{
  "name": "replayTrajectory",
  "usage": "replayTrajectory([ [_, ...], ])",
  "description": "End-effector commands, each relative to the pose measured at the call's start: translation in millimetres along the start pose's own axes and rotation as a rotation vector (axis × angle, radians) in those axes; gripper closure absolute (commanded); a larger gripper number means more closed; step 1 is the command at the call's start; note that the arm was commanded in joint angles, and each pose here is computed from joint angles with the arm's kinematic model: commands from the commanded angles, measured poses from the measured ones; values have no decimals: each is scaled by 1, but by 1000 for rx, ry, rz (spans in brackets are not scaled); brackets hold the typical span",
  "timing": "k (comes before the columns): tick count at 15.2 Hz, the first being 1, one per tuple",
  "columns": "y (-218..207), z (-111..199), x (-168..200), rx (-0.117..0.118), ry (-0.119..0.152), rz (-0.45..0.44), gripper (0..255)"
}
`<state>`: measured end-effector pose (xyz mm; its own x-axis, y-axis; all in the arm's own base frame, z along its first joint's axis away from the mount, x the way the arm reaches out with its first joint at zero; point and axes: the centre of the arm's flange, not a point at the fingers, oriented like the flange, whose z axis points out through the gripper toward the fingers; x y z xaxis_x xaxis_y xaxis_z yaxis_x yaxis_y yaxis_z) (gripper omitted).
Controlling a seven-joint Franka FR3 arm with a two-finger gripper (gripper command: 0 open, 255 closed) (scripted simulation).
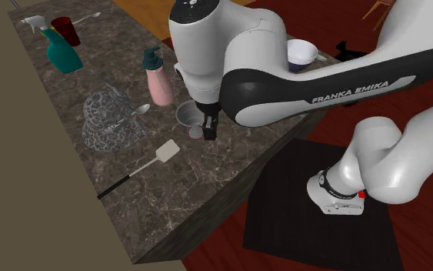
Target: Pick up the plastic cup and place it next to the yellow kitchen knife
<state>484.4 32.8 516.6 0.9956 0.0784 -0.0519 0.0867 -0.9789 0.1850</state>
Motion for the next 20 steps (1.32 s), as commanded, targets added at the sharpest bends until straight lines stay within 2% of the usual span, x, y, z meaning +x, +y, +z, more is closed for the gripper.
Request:
replayTrajectory([
  [1, 0, 6, 24, -4, 2, 3, 0],
  [6, -1, 19, 82, -12, 6, 11, 0],
  [14, -1, 59, 82, -12, 6, 11, 0],
  [20, -1, 59, 82, -12, 6, 11, 0],
])
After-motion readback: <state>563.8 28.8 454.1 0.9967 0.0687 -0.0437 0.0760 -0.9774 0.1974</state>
